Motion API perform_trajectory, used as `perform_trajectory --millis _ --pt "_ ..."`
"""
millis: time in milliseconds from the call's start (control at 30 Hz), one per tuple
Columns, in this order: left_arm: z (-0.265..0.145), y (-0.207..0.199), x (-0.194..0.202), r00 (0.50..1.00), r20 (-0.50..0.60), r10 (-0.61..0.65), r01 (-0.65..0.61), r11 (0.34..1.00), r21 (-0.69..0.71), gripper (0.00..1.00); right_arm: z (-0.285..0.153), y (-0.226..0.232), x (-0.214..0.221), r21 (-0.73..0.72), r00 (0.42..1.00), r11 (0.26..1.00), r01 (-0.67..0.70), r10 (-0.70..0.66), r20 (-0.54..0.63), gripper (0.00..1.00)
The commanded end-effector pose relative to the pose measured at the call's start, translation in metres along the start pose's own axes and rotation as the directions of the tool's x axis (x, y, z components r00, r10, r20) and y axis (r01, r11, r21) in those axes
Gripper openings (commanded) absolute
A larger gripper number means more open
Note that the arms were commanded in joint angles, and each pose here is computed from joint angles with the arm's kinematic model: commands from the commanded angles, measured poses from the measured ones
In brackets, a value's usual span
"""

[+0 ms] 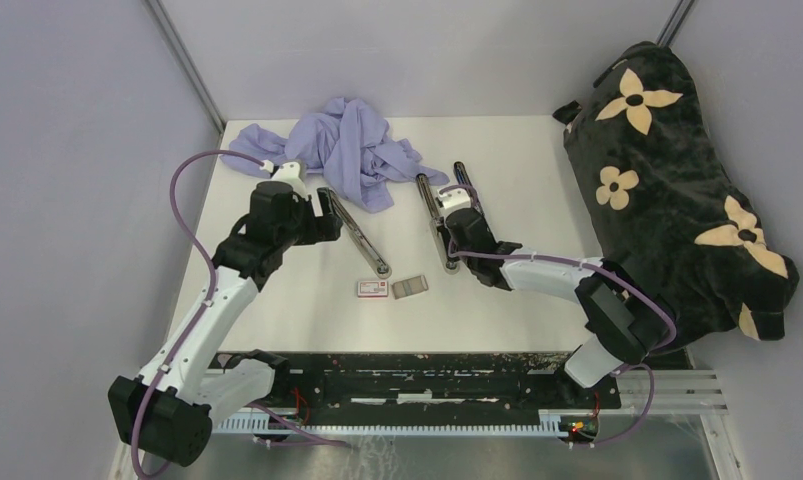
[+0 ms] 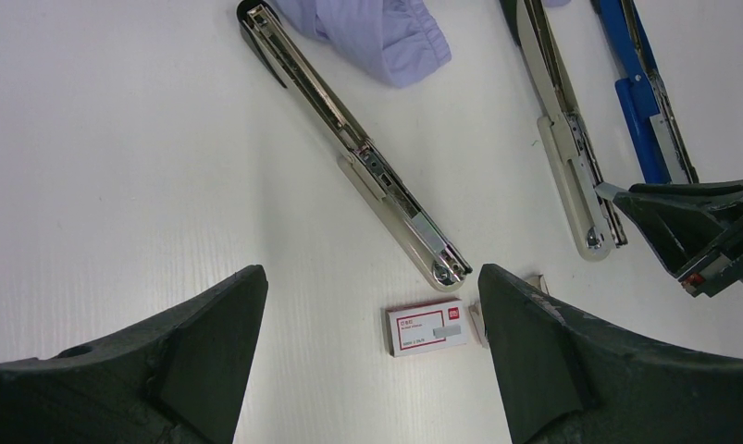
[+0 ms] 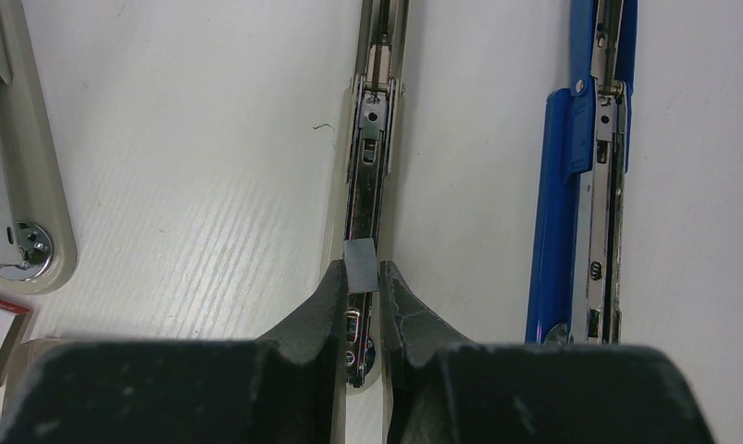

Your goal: Load the staples into the stapler

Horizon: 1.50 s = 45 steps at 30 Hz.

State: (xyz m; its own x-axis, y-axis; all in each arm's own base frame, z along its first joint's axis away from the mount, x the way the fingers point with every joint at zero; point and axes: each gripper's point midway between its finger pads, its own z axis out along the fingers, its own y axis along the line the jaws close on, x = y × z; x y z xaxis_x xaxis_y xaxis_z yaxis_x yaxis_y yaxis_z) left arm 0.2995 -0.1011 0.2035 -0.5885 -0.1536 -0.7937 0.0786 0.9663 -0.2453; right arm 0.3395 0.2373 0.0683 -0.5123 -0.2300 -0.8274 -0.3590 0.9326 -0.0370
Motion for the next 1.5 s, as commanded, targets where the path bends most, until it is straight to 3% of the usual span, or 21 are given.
perform_trajectory --millis 0,800,1100,1467 --pt "0.001 -0.004 -0.006 0.999 0.023 -0.043 0.043 0.999 0.015 0.91 0.002 -0.006 0.021 0.05 0.999 0.999 0.005 -0.002 -0.05 0.11" --pt "0.003 0.0 -0.004 0.998 0.013 -0.056 0.056 0.998 0.011 0.91 0.011 0.001 0.029 0.055 0.992 0.998 0.026 -0.019 -0.122 0.12" --pt "0.004 -0.001 -0.003 0.998 0.006 -0.057 0.057 0.998 0.017 0.92 0.005 0.002 0.021 0.047 0.992 0.998 0.032 -0.026 -0.121 0.26" --pt "0.004 -0.001 -0.002 0.998 0.004 -0.059 0.059 0.998 0.021 0.91 -0.009 0.007 -0.005 0.014 0.996 1.0 0.013 -0.011 -0.092 0.35"
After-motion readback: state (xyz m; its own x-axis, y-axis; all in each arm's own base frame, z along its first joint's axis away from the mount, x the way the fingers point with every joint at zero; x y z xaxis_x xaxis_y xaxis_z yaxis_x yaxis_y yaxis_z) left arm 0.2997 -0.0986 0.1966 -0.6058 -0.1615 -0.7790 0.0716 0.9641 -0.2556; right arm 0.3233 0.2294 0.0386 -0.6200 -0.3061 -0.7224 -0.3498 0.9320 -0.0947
